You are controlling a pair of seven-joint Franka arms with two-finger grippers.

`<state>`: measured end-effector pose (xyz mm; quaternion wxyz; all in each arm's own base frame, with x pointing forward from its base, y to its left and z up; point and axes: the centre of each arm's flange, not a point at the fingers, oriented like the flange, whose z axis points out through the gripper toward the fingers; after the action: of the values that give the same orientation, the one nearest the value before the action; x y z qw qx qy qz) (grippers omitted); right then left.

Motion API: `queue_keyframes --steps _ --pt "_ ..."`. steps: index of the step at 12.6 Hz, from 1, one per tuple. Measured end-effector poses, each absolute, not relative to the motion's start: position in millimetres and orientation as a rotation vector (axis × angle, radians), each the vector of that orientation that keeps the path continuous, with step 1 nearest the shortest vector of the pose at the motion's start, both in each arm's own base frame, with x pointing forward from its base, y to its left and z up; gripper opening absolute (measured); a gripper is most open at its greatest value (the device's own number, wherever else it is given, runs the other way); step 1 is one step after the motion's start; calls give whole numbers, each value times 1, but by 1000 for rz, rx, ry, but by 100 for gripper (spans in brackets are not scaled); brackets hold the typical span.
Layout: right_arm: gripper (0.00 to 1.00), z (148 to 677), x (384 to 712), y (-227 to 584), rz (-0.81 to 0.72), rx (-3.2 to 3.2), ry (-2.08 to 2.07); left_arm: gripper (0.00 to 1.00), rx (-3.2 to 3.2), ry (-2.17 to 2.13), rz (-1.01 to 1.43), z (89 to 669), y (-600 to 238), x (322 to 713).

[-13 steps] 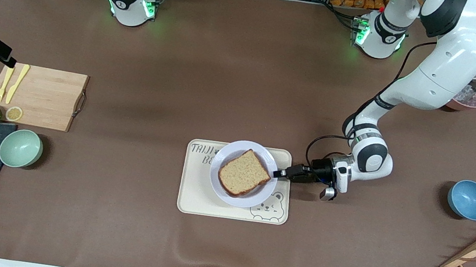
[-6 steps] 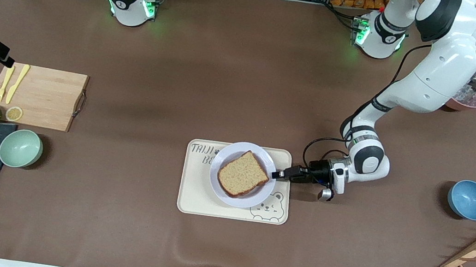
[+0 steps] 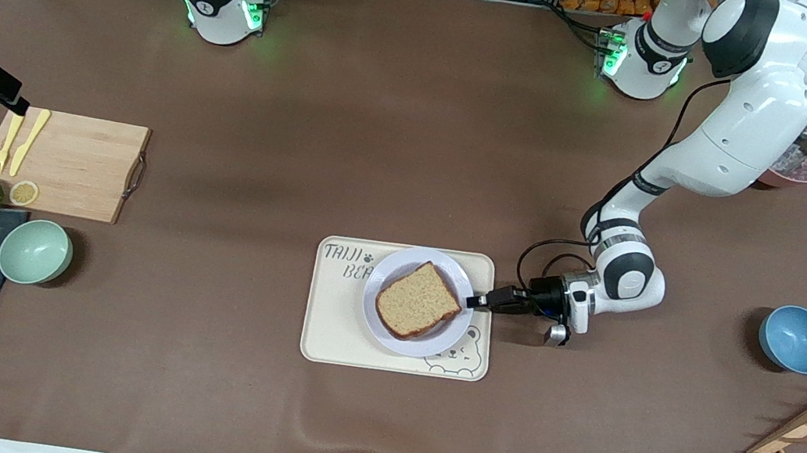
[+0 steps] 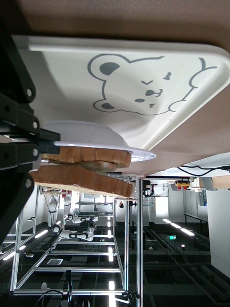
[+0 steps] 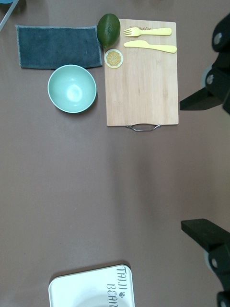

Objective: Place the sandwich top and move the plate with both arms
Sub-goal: 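Slide the white plate with the left gripper onto the bear tray, then open the left gripper and release the white plate rim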

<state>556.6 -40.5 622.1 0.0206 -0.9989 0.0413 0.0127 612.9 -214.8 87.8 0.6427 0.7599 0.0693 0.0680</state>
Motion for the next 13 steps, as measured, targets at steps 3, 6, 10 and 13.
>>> queue_keyframes --steps 3,6,10,13 --pt "100 622 557 -41 39 -3097 129 4 1731 150 149 87 -221 612" --pt "100 622 557 -41 40 -3097 128 4 1727 144 151 84 -226 615" --pt "100 621 558 -37 44 -3098 118 4 1728 145 154 82 -225 617" --pt "100 618 559 -36 52 -3099 116 4 1736 148 162 80 -219 620"
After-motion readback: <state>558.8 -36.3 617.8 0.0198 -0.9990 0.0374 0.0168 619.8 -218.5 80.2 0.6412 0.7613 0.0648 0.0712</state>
